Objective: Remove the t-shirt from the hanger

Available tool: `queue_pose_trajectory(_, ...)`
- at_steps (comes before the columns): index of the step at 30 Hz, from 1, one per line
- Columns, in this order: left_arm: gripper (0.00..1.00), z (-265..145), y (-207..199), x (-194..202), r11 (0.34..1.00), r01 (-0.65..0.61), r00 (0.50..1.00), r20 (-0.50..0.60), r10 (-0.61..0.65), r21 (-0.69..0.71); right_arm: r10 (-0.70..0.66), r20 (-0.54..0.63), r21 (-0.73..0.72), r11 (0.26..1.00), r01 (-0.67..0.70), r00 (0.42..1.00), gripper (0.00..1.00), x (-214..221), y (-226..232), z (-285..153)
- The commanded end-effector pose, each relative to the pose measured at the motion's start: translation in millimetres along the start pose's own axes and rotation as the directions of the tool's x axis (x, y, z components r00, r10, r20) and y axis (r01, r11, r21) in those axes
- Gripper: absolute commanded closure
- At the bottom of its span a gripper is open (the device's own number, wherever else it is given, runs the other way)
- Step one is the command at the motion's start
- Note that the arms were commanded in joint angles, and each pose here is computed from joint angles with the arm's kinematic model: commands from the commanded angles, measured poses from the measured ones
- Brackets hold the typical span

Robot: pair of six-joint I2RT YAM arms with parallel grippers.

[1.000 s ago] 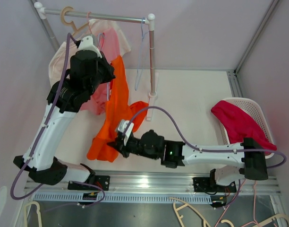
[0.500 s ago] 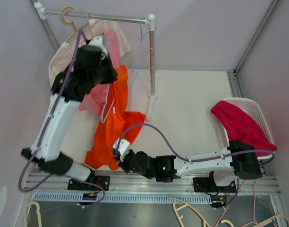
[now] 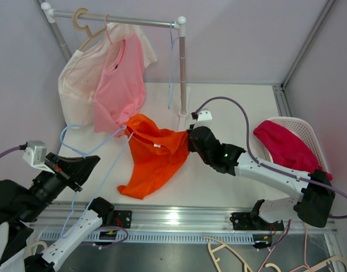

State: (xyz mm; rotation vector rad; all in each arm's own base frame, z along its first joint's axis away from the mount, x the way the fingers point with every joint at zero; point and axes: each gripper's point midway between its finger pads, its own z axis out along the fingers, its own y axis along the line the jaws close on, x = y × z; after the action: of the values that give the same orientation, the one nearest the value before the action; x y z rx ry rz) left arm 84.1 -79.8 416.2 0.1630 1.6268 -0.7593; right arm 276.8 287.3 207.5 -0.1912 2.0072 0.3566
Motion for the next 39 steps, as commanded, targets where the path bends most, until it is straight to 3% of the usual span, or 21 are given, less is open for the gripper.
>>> queue_pose_trajectory(1, 0.99, 3, -7, 15, 0.997, -0.036, 0.998, -0.052, 0.039, 0.066, 0.064, 0.132, 0.013, 0.998, -0.066, 0.989, 1.0, -56, -14, -32)
queue_pose_trajectory(3, 0.99, -9, -10, 16, 0.995, -0.038, 0.999, -0.035, 0.042, 0.09, 0.064, 0.21, 0.07, 0.994, -0.08, 0.976, 1.0, -103, -35, -51)
queue_pose_trajectory(7, 0.99, -38, -24, 9, 0.977, -0.1, 0.992, 0.089, 0.085, 0.187, 0.084, 0.263, 0.171, 0.976, -0.132, 0.961, 1.0, -158, -81, -71)
queue_pose_trajectory(10, 0.99, -59, -34, 11, 0.956, -0.149, 0.983, 0.14, 0.116, 0.254, 0.097, 0.206, 0.186, 0.973, -0.136, 0.974, 1.0, -149, -101, -59)
queue_pose_trajectory(13, 0.99, -50, -31, 32, 0.966, -0.095, 0.994, -0.028, 0.105, 0.242, 0.108, 0.19, 0.198, 0.969, -0.145, 0.976, 1.0, -137, -109, -50)
queue_pose_trajectory(15, 0.99, -46, -31, 37, 0.966, -0.086, 0.991, -0.079, 0.108, 0.242, 0.122, 0.161, 0.158, 0.976, -0.148, 0.979, 1.0, -123, -103, -45)
queue_pose_trajectory(19, 0.99, -54, -36, 24, 0.954, -0.118, 0.992, 0.071, 0.102, 0.275, 0.133, 0.103, 0.135, 0.98, -0.146, 0.986, 1.0, -106, -98, -38)
queue_pose_trajectory(23, 0.99, -57, -26, 19, 0.965, -0.124, 0.985, 0.142, 0.092, 0.231, 0.122, 0.219, 0.152, 0.976, -0.158, 0.968, 1.0, -146, -109, -64)
queue_pose_trajectory(26, 0.99, -38, -17, 38, 0.972, -0.102, 0.994, 0.068, 0.089, 0.211, 0.112, 0.379, 0.16, 0.97, -0.184, 0.918, 1.0, -223, -132, -100)
queue_pose_trajectory(27, 0.99, -32, -15, 43, 0.974, -0.094, 0.995, 0.05, 0.086, 0.206, 0.082, 0.458, 0.147, 0.975, -0.167, 0.885, 1.0, -265, -133, -116)
queue_pose_trajectory(29, 0.99, -21, -6, 52, 0.984, -0.068, 0.998, 0.021, 0.066, 0.167, 0.025, 0.532, 0.143, 0.982, -0.119, 0.846, 1.0, -307, -142, -126)
queue_pose_trajectory(32, 0.99, 0, 21, 61, 0.999, -0.026, 0.999, -0.02, 0.026, 0.023, -0.075, 0.671, 0.254, 0.958, -0.133, 0.738, 1.0, -378, -167, -159)
queue_pose_trajectory(34, 0.99, 7, 41, 70, 0.996, -0.02, 0.997, -0.079, 0.013, -0.089, -0.13, 0.771, 0.31, 0.932, -0.189, 0.623, 1.0, -424, -183, -204)
queue_pose_trajectory(38, 0.99, 19, 58, 70, 0.98, 0.003, 0.995, -0.092, -0.022, -0.2, -0.198, 0.892, 0.365, 0.846, -0.389, 0.406, 1.0, -468, -223, -303)
queue_pose_trajectory(39, 0.99, 21, 63, 68, 0.972, 0.007, 0.995, -0.094, -0.03, -0.235, -0.215, 0.89, 0.397, 0.798, -0.454, 0.402, 1.0, -465, -238, -318)
